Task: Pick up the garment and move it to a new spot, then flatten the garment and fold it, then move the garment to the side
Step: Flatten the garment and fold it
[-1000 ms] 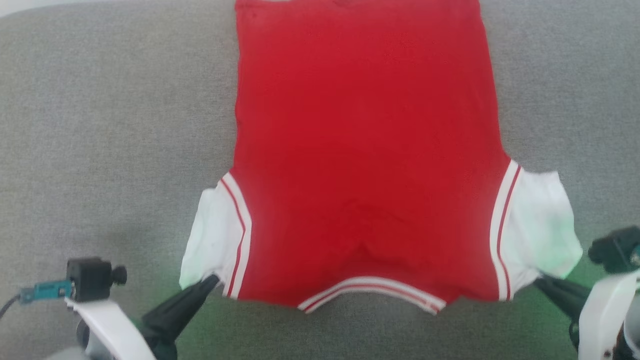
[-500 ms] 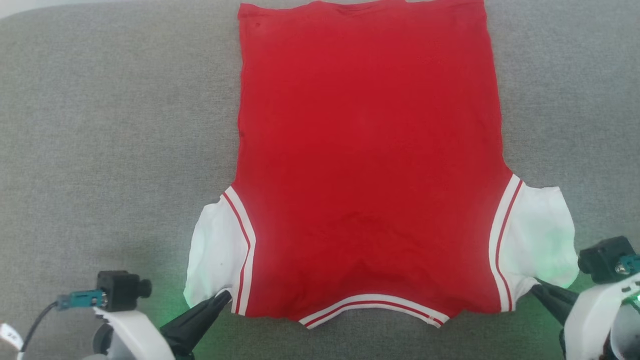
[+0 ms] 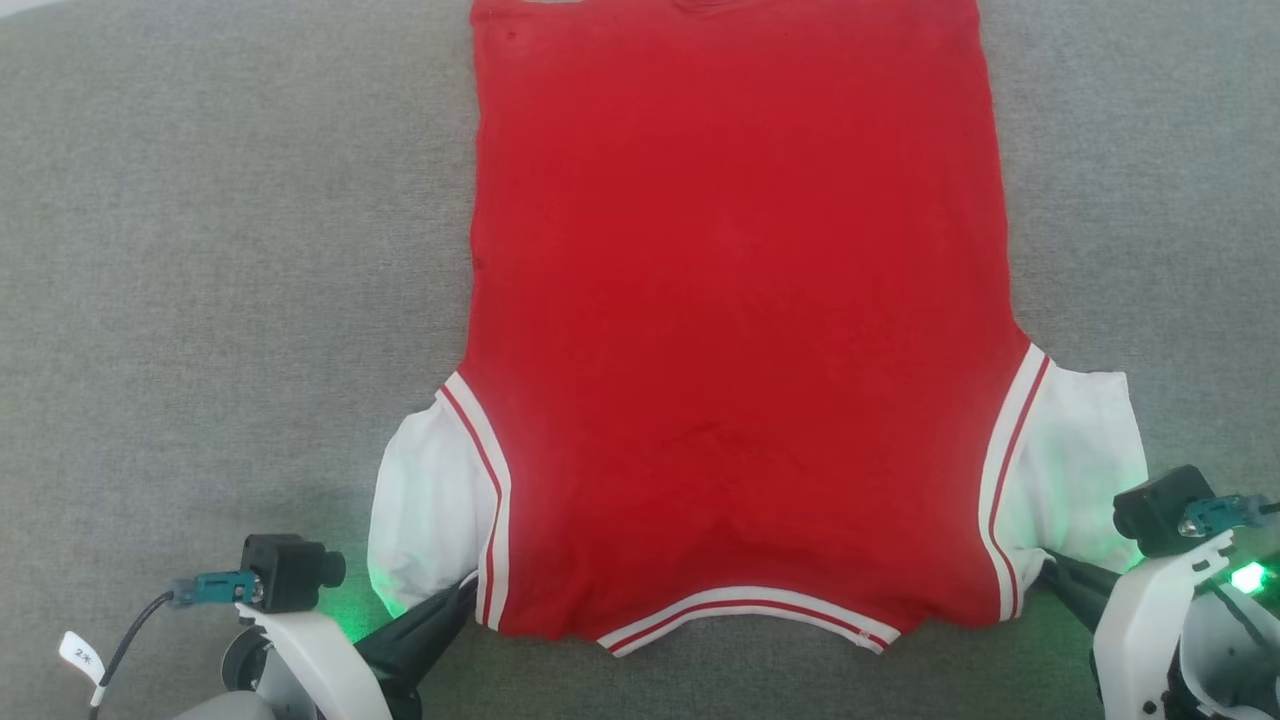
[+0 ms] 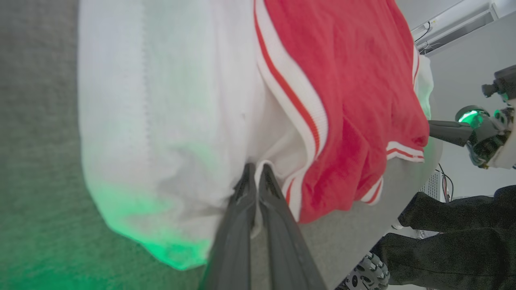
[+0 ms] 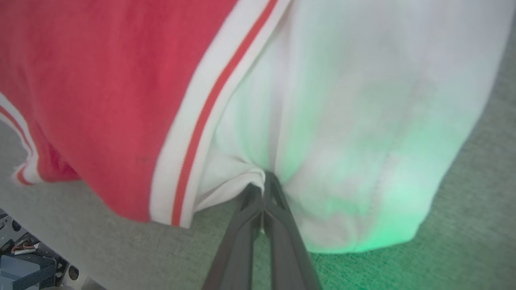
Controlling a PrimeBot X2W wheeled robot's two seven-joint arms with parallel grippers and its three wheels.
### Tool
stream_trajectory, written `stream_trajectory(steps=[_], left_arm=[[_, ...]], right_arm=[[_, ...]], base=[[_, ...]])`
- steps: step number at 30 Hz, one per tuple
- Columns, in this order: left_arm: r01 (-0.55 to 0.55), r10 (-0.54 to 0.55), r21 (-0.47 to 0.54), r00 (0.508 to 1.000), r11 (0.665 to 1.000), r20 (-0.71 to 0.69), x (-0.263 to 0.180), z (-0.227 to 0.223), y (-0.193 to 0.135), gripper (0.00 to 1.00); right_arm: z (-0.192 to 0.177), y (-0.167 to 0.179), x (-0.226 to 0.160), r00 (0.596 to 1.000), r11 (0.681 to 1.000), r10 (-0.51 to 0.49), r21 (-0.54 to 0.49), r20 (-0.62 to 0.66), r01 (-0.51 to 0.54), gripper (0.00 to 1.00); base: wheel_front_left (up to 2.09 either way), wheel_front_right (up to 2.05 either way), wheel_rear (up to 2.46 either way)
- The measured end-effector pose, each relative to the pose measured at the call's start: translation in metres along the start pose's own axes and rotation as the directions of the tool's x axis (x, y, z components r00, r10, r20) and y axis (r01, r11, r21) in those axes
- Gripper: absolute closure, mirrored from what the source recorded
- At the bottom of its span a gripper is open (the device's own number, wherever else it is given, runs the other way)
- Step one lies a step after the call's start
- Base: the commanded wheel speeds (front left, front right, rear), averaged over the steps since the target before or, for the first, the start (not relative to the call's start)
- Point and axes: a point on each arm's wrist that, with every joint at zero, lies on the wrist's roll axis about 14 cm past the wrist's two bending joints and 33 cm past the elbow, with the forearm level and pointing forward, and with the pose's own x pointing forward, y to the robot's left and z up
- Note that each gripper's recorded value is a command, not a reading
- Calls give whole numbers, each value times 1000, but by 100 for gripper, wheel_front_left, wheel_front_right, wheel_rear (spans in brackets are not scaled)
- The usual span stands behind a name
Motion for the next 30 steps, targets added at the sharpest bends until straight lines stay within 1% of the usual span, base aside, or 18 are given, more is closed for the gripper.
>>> stream_trajectory(steps=[2, 3, 4, 5, 10, 12, 18, 21, 26, 30], left_arm=[[-1, 1, 11, 1000, 1000, -7, 2, -1, 1, 100], [0, 0, 14, 1000, 1000, -9, 2, -1, 1, 100], [0, 0, 16, 1000, 1000, -12, 3, -1, 1, 100], [2, -1, 19, 1000, 1000, -14, 4, -2, 1, 100], [12, -11, 31, 1000, 999, -14, 7, 0, 0, 100], [15, -14, 34, 1000, 999, -9, 6, 1, -2, 100], [22, -23, 36, 1000, 999, 9, 1, 3, -7, 100], [26, -27, 42, 999, 999, 16, -1, 4, -9, 100], [43, -44, 57, 999, 997, 26, 3, 7, -13, 100], [52, -53, 45, 998, 998, 42, 7, 9, -17, 100]], right_arm=[[1, 0, 1, 1000, 1000, 1, -3, 6, -1, 98], [2, 0, 1, 1000, 1000, 2, -4, 14, -2, 59], [3, 0, 1, 1000, 1000, 2, -4, 23, -1, 52], [4, 0, 1, 1000, 1000, 1, -5, 31, -1, 0], [27, 2, -8, 994, 1000, 7, -7, 109, -7, 0], [39, -5, -18, 990, 1000, -15, -15, 138, 17, 0], [92, -11, -55, 961, 998, -34, -48, 276, 49, 0], [119, -13, -65, 947, 998, -24, -51, 321, 43, 0], [173, -32, -61, 927, 998, -23, -38, 373, 40, 0], [206, -49, -36, 939, 998, -40, -39, 341, 56, 0]], base=[[0, 0, 0], [0, 0, 0], [0, 0, 0], [0, 0, 0], [0, 0, 0], [0, 0, 0], [0, 0, 0], [0, 0, 0], [0, 0, 0], [0, 0, 0]])
